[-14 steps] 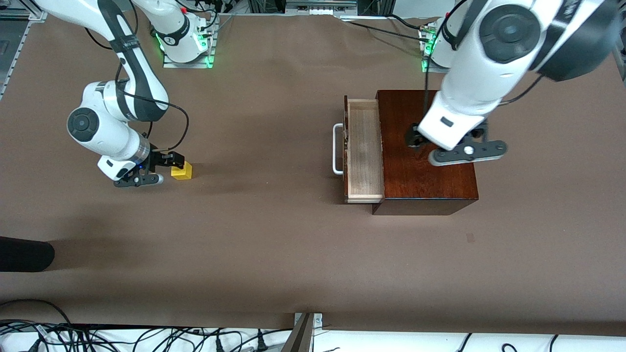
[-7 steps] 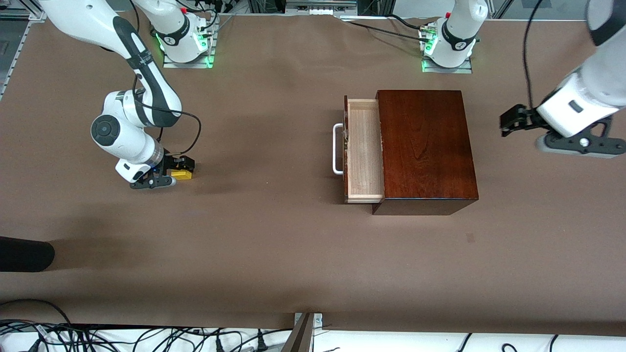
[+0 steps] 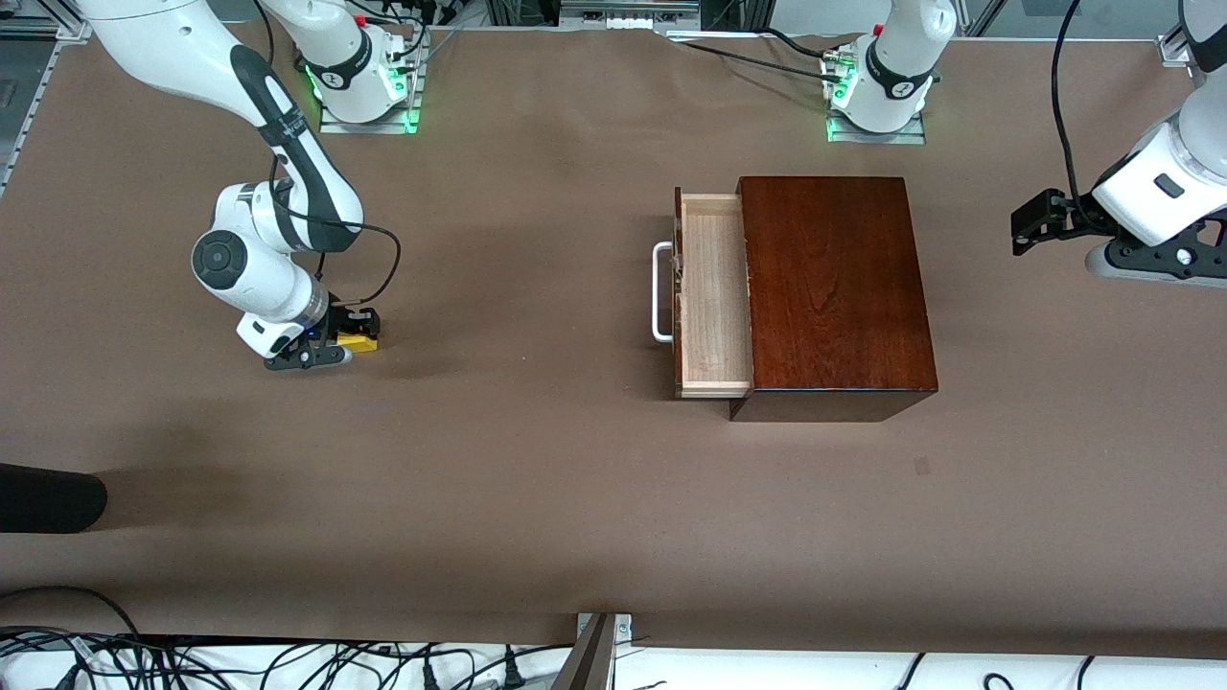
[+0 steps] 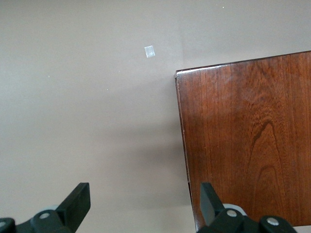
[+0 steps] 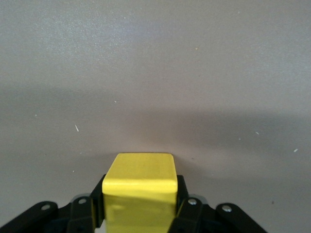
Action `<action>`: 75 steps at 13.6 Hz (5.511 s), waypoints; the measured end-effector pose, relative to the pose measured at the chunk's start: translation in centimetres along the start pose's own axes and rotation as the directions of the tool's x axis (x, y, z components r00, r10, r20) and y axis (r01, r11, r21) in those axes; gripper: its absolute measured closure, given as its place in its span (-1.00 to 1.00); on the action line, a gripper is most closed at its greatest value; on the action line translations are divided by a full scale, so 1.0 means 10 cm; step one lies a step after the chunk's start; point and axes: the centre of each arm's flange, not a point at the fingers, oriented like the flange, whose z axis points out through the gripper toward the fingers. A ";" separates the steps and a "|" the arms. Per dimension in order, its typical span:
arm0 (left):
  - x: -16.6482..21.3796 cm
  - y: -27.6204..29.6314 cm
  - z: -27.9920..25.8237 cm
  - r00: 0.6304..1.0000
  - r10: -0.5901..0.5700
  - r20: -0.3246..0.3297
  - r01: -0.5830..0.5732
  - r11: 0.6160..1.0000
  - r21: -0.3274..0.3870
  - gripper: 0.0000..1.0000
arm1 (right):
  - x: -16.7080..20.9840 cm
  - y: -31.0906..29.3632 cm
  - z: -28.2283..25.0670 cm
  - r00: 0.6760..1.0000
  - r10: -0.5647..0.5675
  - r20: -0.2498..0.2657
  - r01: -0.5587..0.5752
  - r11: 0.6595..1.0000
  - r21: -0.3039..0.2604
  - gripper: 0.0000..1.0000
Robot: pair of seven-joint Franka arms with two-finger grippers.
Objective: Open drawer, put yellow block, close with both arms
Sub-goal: 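Grasp the yellow cube with the right gripper while the left gripper withdraws, then lift the yellow cube with the right gripper and carry it over the drawer, then lower the cube into the open drawer and open the right gripper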
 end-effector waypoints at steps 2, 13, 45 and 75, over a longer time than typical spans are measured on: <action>0.00 0.00 -0.01 1.000 0.000 -0.001 0.000 1.000 0.000 -1.00 | 0.01 -0.07 -0.01 1.000 -0.016 0.006 0.016 1.000 0.004 -0.11; 0.00 0.03 0.01 1.000 0.006 0.002 -0.006 1.000 0.000 -1.00 | 0.36 -1.56 -1.33 0.964 -0.265 0.011 0.264 0.962 0.066 -0.11; -0.01 0.07 0.01 1.000 0.012 0.005 -0.012 1.000 0.000 -1.00 | -0.98 -6.18 -1.62 0.251 -0.968 -0.005 0.942 0.245 -0.229 -0.11; -0.01 0.07 0.01 1.000 0.012 0.005 -0.012 1.000 0.000 -1.00 | -0.75 -6.22 -0.99 0.162 -0.986 0.044 0.969 0.150 -0.196 -0.11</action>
